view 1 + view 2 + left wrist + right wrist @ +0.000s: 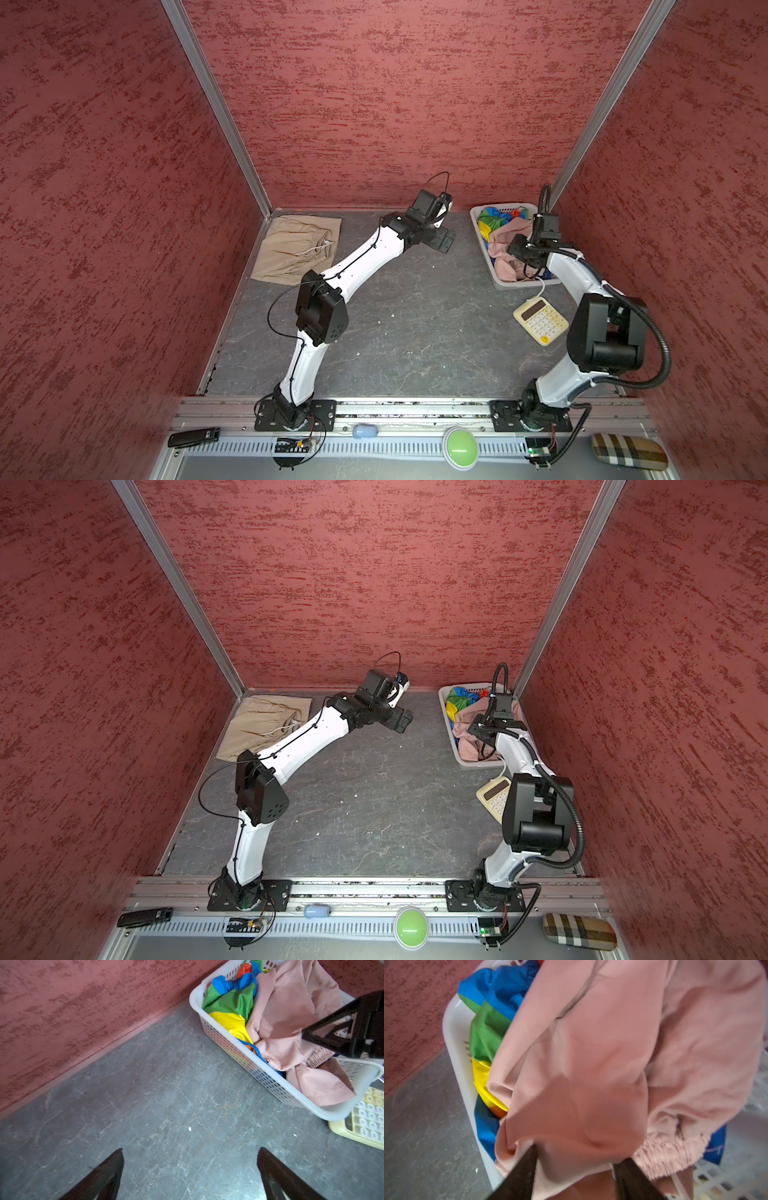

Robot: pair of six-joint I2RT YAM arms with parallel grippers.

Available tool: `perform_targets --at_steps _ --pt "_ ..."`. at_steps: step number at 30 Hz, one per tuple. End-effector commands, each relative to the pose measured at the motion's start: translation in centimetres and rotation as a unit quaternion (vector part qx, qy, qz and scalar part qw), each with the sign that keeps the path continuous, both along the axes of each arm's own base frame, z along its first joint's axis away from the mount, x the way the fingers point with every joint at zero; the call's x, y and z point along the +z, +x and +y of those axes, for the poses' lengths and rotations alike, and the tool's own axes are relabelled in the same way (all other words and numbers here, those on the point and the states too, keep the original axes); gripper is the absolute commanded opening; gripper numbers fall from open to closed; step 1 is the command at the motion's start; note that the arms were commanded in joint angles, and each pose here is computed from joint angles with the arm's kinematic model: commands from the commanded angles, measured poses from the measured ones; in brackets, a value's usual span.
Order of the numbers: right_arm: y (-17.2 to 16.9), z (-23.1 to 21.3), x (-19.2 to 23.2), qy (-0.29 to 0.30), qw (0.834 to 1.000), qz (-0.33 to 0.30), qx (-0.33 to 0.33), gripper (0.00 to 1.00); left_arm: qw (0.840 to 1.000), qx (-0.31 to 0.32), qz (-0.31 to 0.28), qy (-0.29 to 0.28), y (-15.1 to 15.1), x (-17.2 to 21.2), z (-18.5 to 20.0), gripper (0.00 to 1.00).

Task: Fold and stack the shorts
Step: 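Lift the pink shorts from the basket with the right gripper onto the table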

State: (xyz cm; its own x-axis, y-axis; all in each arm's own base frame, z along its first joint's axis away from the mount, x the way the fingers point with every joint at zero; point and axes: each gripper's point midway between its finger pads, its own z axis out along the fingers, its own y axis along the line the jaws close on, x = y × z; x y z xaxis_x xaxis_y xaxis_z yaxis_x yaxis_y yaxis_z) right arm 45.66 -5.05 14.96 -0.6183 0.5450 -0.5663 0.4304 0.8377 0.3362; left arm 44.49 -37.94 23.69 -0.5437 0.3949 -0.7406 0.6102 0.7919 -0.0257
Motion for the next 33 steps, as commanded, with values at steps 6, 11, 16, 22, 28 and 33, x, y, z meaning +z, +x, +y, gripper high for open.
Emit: perform_targets --at_steps 6,11,16,22,28,33 --pt "2.7 2.1 8.8 0.019 0.992 -0.113 0.049 0.00 0.994 0.007 0.023 -0.108 -1.2 7.1 2.5 0.99" --pt "1.5 12.3 21.9 -0.018 0.961 -0.216 0.171 0.00 0.981 0.065 0.054 -0.172 0.3 9.8 6.6 0.99" --pt "-4.4 24.6 37.5 0.014 0.875 -0.362 0.320 0.00 0.971 0.097 0.056 -0.211 0.3 12.0 10.8 0.99" --pt "-6.3 25.5 43.4 0.036 0.840 -0.431 0.327 0.00 0.954 0.136 0.051 -0.260 -0.6 12.8 16.0 0.99" --pt "3.0 22.0 29.9 0.064 0.924 -0.281 0.252 0.00 0.949 0.169 0.073 -0.255 -0.9 11.1 19.0 0.99" --pt "6.4 20.5 13.5 0.061 0.968 -0.115 0.216 0.26 0.933 0.221 0.116 -0.259 -0.4 8.1 22.9 1.00"
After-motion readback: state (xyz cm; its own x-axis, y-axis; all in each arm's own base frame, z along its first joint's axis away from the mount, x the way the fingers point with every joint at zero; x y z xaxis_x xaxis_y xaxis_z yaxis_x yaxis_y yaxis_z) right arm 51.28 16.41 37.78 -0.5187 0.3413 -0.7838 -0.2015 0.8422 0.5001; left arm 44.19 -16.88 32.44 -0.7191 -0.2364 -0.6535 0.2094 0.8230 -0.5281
